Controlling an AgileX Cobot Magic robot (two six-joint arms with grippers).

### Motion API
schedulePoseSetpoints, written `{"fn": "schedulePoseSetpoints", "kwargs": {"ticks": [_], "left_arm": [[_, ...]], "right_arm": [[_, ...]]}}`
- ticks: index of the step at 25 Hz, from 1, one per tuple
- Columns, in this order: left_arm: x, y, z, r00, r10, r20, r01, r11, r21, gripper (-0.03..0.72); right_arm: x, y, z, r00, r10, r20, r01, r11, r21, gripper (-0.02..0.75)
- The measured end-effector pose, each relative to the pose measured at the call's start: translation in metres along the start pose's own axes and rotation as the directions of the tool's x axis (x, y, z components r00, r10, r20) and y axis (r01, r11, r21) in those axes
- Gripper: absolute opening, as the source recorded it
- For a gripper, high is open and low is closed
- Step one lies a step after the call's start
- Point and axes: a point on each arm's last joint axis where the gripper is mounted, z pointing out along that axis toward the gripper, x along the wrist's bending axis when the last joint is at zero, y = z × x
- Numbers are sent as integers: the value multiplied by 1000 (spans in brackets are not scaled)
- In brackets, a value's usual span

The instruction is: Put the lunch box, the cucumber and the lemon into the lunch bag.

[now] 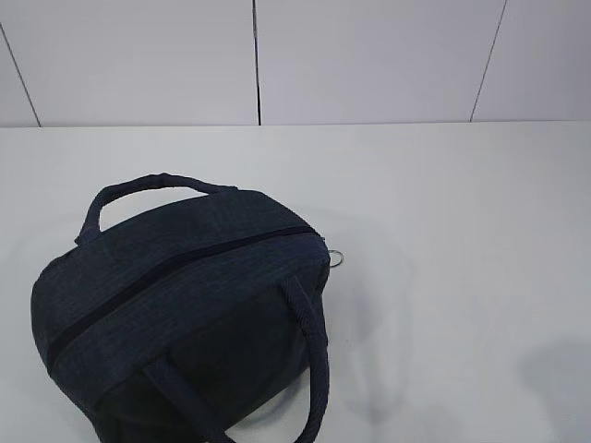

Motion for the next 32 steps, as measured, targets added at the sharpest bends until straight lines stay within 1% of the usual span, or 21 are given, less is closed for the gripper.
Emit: {"fn": "schedulePoseSetpoints", "kwargs": {"ticks": [3,4,6,8,9,11,14,18,27,32], "left_arm": [[0,0,0,1000,2,-4,-2,1000,0,109],[1,0,0,1000,3,-6,-3,1000,0,160],[1,0,0,1000,6,-12,-6,1000,1,288],[2,0,0,1000,10,-20,-10,1000,1,391],[2,0,0,1000,10,-21,-10,1000,2,427],[2,0,0,1000,13,-26,-13,1000,2,458],[3,0,0,1000,14,-28,-14,1000,2,471],[3,0,0,1000,14,-28,-14,1000,2,467],[3,0,0,999,15,-30,-15,1000,2,414],[3,0,0,999,15,-30,-15,1000,2,400]], "right_arm": [[0,0,0,1000,0,0,0,1000,-2,283],[0,0,0,1000,0,0,0,1000,-2,283],[0,0,0,1000,0,0,0,1000,-2,283],[0,0,0,1000,0,0,0,1000,-2,283],[0,0,0,1000,0,0,0,1000,-2,283],[0,0,0,1000,0,0,0,1000,-2,283],[0,0,0,1000,0,0,0,1000,-2,283],[0,0,0,1000,0,0,0,1000,-2,283],[0,0,0,1000,0,0,0,1000,-4,281],[0,0,0,1000,0,0,0,1000,-4,281]]}}
